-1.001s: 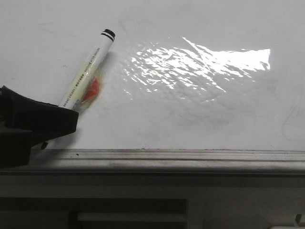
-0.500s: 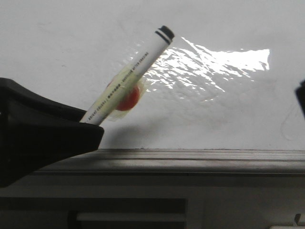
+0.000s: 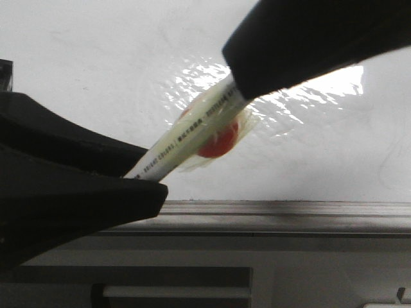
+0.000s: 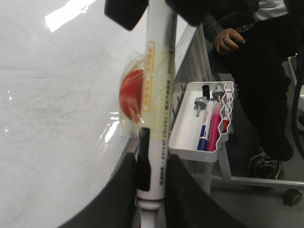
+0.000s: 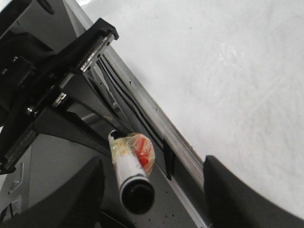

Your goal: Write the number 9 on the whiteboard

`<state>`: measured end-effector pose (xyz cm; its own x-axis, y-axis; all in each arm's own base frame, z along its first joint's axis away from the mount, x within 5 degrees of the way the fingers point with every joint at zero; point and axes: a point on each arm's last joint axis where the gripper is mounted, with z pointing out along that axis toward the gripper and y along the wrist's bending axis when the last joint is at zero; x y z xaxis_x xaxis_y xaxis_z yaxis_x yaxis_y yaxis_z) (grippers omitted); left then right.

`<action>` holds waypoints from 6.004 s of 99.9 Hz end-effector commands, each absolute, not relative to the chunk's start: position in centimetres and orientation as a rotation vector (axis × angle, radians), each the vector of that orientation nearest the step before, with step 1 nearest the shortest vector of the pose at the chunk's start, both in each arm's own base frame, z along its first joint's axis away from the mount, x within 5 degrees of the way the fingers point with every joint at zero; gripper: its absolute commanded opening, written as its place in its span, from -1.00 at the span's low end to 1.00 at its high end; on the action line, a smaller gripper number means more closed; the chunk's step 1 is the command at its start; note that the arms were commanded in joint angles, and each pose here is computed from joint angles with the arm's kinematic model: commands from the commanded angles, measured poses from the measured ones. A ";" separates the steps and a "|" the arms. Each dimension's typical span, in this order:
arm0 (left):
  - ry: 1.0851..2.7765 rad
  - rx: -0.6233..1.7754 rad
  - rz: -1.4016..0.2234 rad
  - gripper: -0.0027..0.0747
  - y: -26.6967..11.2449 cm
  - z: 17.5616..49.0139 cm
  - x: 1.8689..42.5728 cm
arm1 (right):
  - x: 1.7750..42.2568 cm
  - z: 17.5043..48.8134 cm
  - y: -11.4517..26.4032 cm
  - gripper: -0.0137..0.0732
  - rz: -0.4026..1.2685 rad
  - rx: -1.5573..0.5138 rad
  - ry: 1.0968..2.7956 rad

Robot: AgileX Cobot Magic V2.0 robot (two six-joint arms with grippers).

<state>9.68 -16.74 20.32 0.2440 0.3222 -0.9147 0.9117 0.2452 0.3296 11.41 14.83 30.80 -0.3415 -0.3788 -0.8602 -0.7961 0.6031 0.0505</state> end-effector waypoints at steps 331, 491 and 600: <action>1.265 0.783 -0.654 -0.30 -12.7 27.2 9.6 | 17.1 34.1 14.5 -0.80 0.557 -0.625 2.094; 1.310 1.052 -0.689 -0.44 -16.3 23.7 9.3 | 13.4 34.7 18.2 -0.80 0.898 -0.677 2.088; 1.683 0.306 -0.783 -0.98 -13.9 23.6 12.4 | 13.5 34.6 18.2 0.45 0.867 -0.704 2.075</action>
